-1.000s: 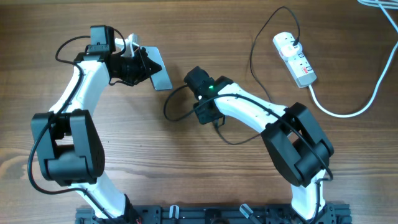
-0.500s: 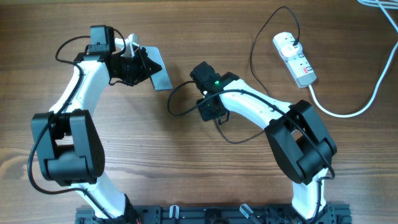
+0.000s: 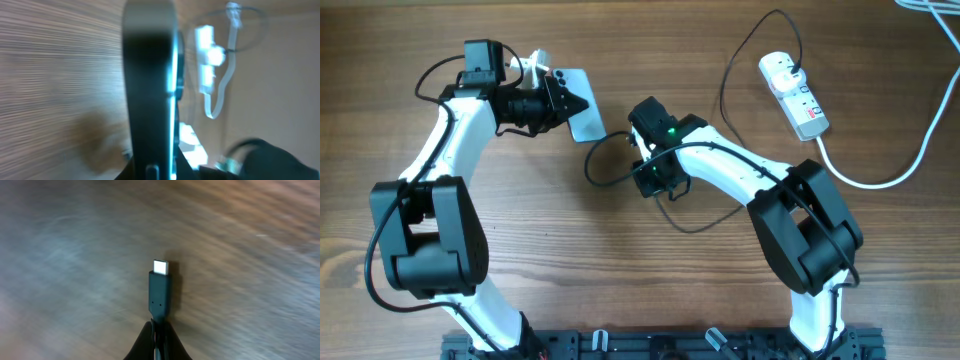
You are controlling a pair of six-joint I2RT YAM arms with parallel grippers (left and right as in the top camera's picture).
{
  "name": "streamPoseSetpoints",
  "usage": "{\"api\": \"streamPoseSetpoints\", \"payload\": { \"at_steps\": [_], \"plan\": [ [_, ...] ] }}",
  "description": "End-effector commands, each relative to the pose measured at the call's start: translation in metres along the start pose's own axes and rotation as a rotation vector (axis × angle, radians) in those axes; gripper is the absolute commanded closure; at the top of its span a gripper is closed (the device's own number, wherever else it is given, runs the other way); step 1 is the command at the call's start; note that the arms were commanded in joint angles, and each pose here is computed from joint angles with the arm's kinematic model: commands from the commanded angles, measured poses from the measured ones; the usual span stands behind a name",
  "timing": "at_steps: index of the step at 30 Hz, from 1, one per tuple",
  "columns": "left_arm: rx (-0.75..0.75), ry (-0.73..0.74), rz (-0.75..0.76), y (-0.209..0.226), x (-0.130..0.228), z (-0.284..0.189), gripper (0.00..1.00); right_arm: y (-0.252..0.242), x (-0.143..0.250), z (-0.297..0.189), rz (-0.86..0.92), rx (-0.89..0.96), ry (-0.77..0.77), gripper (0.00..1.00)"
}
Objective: Plug charger to phone and switch on socket
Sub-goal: 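Carry the cable end with the right gripper toward the phone's bottom edge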
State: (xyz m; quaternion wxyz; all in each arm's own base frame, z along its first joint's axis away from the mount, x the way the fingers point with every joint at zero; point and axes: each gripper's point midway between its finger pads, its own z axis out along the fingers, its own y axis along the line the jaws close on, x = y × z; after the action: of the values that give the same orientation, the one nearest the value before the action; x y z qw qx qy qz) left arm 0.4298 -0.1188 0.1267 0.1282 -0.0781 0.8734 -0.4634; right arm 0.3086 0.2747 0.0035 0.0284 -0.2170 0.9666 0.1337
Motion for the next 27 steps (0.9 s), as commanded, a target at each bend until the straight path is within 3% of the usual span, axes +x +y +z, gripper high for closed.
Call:
{"api": "streamPoseSetpoints", "payload": {
  "at_steps": [1,9,15,22,27],
  "plan": [
    [0.239,0.067,0.026,-0.039,0.009,-0.011,0.96,0.05,-0.011,-0.061,-0.13,-0.251,-0.099,0.96],
    [0.392,0.103,0.047,-0.062,0.014,-0.023,0.96,0.088,-0.013,-0.144,-0.209,-0.425,-0.254,0.96],
    [0.485,0.108,0.125,-0.078,0.012,-0.03,0.96,0.11,-0.004,-0.159,-0.228,-0.568,-0.236,0.96],
    [0.449,0.109,0.065,-0.075,0.009,-0.025,0.96,0.114,-0.023,-0.166,-0.158,-0.589,-0.292,0.96],
    [0.452,0.125,0.066,-0.079,0.013,-0.021,0.96,0.101,-0.031,-0.16,-0.098,-0.506,-0.315,0.96]
  ]
}}
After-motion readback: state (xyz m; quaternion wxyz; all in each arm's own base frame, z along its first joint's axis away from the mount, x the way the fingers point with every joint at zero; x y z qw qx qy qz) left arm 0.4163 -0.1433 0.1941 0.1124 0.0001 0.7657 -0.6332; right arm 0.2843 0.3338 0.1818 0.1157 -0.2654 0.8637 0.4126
